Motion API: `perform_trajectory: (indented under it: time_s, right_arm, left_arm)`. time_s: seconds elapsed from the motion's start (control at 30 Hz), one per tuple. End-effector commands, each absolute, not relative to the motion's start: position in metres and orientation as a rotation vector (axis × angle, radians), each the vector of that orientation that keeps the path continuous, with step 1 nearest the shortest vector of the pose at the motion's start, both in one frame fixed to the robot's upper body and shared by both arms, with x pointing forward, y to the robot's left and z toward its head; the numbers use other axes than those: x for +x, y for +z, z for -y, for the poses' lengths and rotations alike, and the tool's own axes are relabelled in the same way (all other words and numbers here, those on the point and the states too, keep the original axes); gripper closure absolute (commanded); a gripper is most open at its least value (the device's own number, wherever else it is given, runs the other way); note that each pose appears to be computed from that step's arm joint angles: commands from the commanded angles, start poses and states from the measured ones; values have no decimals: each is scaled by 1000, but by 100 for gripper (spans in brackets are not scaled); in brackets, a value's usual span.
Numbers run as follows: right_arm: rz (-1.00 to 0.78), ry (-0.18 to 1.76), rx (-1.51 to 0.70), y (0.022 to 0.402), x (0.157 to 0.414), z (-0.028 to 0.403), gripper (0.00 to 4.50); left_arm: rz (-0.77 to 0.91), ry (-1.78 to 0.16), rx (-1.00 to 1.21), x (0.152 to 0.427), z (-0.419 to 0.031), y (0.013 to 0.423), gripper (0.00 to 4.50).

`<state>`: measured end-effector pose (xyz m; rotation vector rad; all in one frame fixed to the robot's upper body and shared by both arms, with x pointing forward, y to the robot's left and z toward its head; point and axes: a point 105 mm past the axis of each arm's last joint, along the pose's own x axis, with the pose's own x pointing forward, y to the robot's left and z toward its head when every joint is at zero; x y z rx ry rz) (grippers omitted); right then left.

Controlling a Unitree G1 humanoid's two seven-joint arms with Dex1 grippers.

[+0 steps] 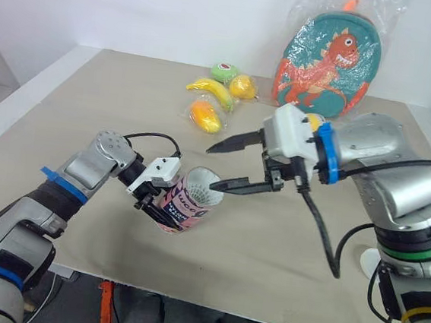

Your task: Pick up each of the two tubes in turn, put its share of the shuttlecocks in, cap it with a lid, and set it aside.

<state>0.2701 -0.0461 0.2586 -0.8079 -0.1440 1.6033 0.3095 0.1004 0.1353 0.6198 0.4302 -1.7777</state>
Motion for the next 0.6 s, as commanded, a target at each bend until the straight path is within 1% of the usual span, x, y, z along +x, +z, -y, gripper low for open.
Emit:
perform_trajectory:
  time_s: [0.03,0.07,0.1,0.13,0.3,0.43,0.6]
  right_arm:
    - [180,1647,-956,262,270,40,344]
    - [176,1676,-963,261,269,38,378]
    - [167,1721,-978,260,266,36,430]
    - [158,1750,-998,259,265,34,446]
    - [103,1806,-1074,253,276,22,446]
    - [18,1842,-1208,234,285,15,446]
    - [-30,1905,-1277,220,292,0,446]
  left_arm:
    - [-445,-1783,645,311,-98,131,179]
    - [-445,-1783,646,311,-98,131,179]
    - [-446,-1782,646,311,-98,131,179]
    - [-446,-1781,646,312,-99,132,179]
    - [-446,-1775,644,313,-100,132,179]
    - [-444,-1775,641,313,-100,132,179]
    - [-437,-1771,633,313,-99,132,179]
